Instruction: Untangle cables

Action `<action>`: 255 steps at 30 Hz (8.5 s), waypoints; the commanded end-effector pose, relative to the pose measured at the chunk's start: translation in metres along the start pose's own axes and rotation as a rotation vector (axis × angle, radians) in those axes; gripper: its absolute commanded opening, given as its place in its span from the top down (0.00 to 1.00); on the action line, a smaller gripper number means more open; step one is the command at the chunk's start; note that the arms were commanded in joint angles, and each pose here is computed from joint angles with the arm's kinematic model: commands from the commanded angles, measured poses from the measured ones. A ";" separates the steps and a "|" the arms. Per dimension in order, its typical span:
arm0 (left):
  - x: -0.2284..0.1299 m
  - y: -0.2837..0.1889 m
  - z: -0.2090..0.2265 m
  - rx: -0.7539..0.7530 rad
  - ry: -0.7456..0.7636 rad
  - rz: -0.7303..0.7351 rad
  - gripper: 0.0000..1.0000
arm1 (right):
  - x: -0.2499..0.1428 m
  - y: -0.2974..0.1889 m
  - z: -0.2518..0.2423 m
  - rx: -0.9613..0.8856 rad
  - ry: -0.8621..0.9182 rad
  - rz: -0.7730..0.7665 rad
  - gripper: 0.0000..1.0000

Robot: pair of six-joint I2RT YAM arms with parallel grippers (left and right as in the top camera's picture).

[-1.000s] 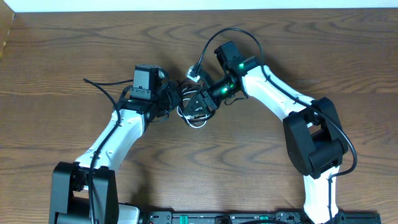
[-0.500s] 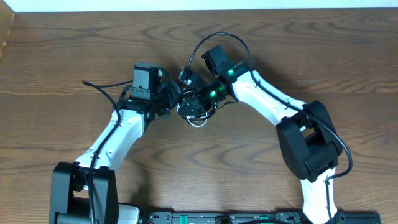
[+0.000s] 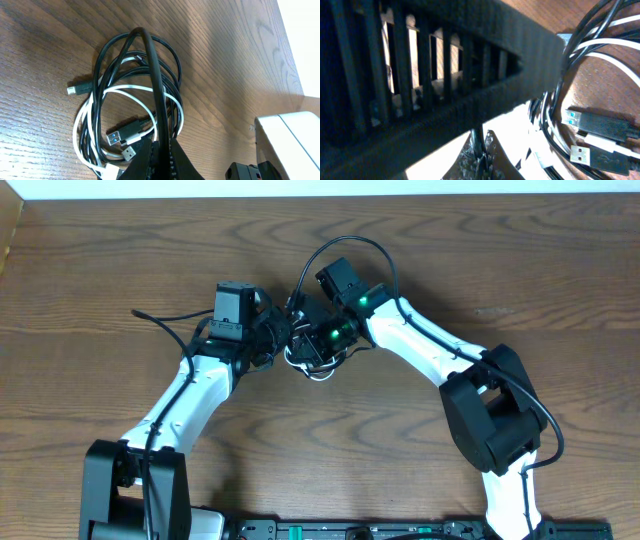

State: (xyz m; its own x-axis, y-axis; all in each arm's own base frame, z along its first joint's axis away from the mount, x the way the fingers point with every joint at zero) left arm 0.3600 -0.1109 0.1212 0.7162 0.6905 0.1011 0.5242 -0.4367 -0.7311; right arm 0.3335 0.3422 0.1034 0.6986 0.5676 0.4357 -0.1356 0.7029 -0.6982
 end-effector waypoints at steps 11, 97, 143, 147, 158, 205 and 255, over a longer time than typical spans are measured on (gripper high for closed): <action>0.011 0.002 0.012 0.049 -0.006 -0.061 0.44 | 0.001 -0.023 -0.043 -0.165 0.084 -0.025 0.99; 0.000 0.032 0.023 0.297 0.317 -0.294 0.93 | -0.038 -0.021 -0.118 -0.445 0.324 -0.112 0.99; 0.022 -0.120 -0.012 -0.260 0.269 -0.047 0.93 | -0.014 -0.125 -0.099 0.286 0.042 -0.399 0.46; 0.024 -0.121 -0.015 -0.273 0.193 -0.049 0.93 | -0.009 -0.131 -0.077 0.435 -0.055 -0.446 0.28; 0.037 -0.127 -0.033 -0.364 -0.064 -0.069 0.92 | -0.006 -0.111 -0.054 0.467 -0.162 -0.420 0.11; 0.049 -0.136 -0.050 -0.454 -0.183 -0.099 0.93 | 0.002 0.008 0.004 0.139 -0.617 -0.169 0.99; -0.002 0.017 0.076 0.214 -0.022 0.146 0.38 | 0.026 -0.034 -0.026 0.236 -0.043 -0.279 0.99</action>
State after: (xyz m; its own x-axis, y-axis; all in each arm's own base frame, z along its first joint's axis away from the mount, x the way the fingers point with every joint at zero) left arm 0.3340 -0.0806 0.0709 0.7682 0.6382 -0.0512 0.3246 -0.4572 -0.8280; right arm 0.3743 0.3208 0.1172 0.6980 0.3596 0.6192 -0.0901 0.9020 -0.4223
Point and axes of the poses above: each gripper's point midway between its finger pads, its own y axis out along the fingers, its own z axis along the line the jaws close on, x = y × z, the point moved 4 cm from there along -y, back along the fingers, and after that the axes turned 7 degrees about -y, right-handed, at the moved point
